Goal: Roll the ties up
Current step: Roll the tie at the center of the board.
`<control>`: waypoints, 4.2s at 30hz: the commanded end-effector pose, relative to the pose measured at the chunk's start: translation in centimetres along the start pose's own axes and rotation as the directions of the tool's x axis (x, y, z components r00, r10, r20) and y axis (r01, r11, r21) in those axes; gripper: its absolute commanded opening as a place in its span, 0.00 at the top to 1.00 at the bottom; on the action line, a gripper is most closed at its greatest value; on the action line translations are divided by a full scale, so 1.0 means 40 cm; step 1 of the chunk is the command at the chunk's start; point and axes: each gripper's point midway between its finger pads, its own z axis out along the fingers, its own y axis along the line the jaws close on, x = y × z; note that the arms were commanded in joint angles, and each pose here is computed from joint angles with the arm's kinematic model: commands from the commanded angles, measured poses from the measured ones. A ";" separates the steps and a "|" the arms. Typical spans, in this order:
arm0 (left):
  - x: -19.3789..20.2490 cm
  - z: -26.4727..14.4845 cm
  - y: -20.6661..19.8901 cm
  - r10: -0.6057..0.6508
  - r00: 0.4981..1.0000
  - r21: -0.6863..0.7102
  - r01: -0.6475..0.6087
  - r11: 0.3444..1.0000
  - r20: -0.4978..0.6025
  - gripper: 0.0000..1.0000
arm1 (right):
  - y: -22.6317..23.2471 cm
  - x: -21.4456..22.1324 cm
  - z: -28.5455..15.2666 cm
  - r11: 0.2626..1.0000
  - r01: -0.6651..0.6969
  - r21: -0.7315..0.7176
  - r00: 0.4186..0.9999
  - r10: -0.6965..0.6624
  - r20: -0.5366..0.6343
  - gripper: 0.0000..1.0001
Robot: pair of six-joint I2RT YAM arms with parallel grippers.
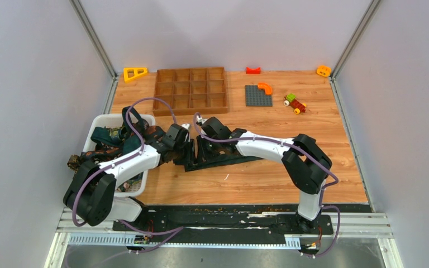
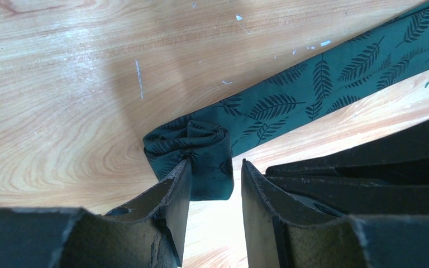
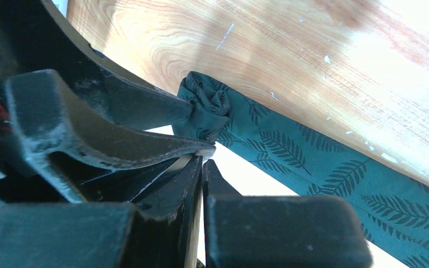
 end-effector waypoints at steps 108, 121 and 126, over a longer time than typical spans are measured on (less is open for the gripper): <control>-0.012 -0.066 0.001 -0.109 0.969 0.237 0.054 0.970 0.224 0.38 | -0.097 0.002 0.093 1.000 0.020 -0.013 0.999 -0.021 -0.049 0.93; -0.003 -0.018 0.008 -0.147 0.969 0.257 0.094 0.962 0.199 0.39 | -0.116 0.014 0.093 1.000 0.006 -0.005 0.999 -0.007 -0.053 0.93; 0.015 0.007 0.017 -0.162 0.970 0.257 0.113 0.960 0.179 0.40 | -0.118 0.017 0.095 1.000 0.005 -0.008 0.999 -0.005 -0.054 0.93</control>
